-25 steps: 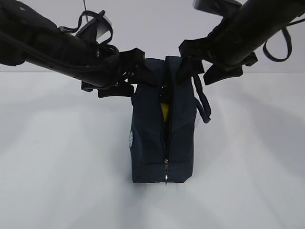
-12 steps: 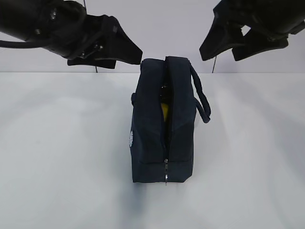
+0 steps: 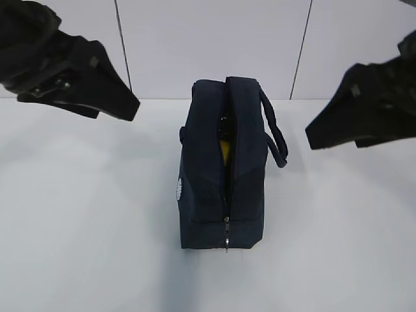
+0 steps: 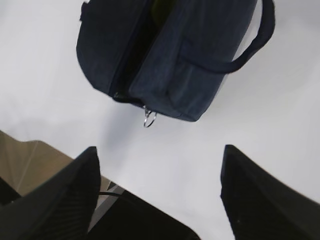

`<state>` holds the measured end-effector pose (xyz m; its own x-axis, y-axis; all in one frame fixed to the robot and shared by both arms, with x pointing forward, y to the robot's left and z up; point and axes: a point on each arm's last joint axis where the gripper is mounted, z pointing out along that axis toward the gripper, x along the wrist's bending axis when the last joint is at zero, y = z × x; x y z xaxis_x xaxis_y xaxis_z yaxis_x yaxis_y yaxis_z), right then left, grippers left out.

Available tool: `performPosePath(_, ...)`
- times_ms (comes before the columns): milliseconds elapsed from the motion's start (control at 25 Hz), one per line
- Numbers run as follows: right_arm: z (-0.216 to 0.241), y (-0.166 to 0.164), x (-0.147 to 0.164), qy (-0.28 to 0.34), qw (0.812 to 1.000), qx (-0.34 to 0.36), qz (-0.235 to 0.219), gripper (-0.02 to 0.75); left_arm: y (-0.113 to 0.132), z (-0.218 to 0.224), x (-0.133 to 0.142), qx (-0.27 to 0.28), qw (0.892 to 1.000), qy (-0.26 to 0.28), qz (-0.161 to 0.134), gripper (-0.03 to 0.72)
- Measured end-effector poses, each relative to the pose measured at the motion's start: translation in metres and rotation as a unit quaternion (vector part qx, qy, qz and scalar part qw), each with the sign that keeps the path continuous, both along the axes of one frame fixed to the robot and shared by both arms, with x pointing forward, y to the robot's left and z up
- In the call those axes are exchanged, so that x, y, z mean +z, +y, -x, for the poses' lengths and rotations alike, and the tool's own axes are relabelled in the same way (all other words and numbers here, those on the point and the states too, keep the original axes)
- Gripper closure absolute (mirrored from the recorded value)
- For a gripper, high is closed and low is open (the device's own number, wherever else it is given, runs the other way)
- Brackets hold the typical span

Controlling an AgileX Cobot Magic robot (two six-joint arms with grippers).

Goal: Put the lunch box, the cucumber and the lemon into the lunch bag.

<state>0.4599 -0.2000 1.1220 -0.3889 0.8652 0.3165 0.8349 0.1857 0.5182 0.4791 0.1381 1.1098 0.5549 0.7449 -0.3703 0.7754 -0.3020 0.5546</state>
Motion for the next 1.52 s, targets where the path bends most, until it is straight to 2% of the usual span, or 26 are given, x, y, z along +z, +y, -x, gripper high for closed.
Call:
performPosePath(160,0.032,-0.005,-0.01,0.005,1.0,-0.002,-0.03,0.158,0.016,0.025,0.007,-0.001,1.0,-0.018,-0.017,0.21)
performPosePath(440,0.076,-0.018,-0.012,-0.02,0.999,-0.008,-0.05,0.158,0.04,0.068,-0.003,0.008,0.999,-0.036,-0.015,0.214)
performPosePath(720,0.105,-0.028,-0.025,-0.06,0.996,-0.013,-0.058,0.158,0.057,0.098,-0.014,0.02,0.998,-0.065,-0.002,0.216)
performPosePath(880,0.119,-0.034,-0.041,-0.091,0.994,-0.024,-0.064,0.158,0.063,0.108,-0.007,0.024,0.995,-0.091,0.012,0.223)
performPosePath(1080,0.119,-0.036,-0.055,-0.101,0.992,-0.038,-0.063,0.158,0.064,0.11,-0.004,0.026,0.994,-0.101,0.017,0.225)
performPosePath(1240,0.111,-0.037,-0.053,-0.131,0.988,-0.053,-0.067,0.158,0.062,0.106,-0.007,0.026,0.995,-0.092,0.012,0.238)
performPosePath(1400,0.103,-0.032,-0.06,-0.143,0.988,-0.019,-0.052,0.158,0.059,0.101,-0.011,0.027,0.996,-0.081,0.008,0.244)
performPosePath(1520,0.102,-0.026,-0.074,-0.144,0.987,0.009,-0.066,0.158,0.058,0.098,-0.012,0.03,0.996,-0.082,0.009,0.244)
